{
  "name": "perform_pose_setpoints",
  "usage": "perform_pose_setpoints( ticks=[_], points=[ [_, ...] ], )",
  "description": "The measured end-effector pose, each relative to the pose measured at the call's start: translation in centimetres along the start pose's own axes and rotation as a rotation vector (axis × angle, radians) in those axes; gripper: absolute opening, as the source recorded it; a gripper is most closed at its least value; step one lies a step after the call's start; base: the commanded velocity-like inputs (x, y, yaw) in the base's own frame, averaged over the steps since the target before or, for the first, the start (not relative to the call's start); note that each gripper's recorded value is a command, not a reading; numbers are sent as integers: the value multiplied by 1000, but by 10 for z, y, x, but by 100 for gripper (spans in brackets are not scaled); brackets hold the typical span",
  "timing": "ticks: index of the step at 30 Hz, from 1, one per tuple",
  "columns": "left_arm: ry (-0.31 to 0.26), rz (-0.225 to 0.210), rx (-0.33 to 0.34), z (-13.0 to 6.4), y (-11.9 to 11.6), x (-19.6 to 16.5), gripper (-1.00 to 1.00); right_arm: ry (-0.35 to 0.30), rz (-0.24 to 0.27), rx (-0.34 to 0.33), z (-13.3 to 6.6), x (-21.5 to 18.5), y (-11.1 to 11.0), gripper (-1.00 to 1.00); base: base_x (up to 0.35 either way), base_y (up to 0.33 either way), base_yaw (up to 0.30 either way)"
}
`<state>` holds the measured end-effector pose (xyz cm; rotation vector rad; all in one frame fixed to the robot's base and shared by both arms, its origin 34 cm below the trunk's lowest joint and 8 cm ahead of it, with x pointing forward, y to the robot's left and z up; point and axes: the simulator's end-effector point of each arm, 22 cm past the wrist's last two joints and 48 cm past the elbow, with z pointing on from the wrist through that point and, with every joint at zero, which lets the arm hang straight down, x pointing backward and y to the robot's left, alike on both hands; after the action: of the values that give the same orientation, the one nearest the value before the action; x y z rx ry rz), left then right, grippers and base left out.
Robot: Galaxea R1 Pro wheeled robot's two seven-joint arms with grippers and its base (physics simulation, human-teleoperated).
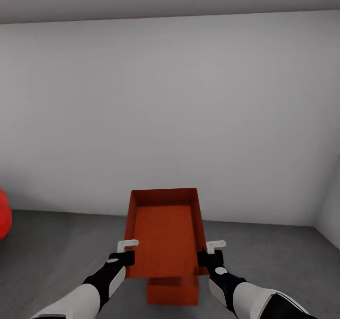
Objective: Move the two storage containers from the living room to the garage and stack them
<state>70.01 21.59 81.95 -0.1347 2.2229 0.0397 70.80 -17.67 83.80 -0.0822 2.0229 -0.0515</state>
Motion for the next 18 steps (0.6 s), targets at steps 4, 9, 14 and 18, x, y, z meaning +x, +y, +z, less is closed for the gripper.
perform_pose_setpoints(
  ticks=[4,9,14,18],
  points=[
    [0,0,0,0,0,0,-100,0,0,0,0,0,0,-100,306,194,-284],
    [0,0,0,0,0,0,-100,0,0,0,0,0,0,-100,297,183,-283],
    [1,0,0,0,0,1,-100,1,-1,0,0,0,0,-100,112,55,-284],
    [1,1,0,1,0,0,-100,1,0,0,0,0,0,-100,14,7,-140]
  ],
)
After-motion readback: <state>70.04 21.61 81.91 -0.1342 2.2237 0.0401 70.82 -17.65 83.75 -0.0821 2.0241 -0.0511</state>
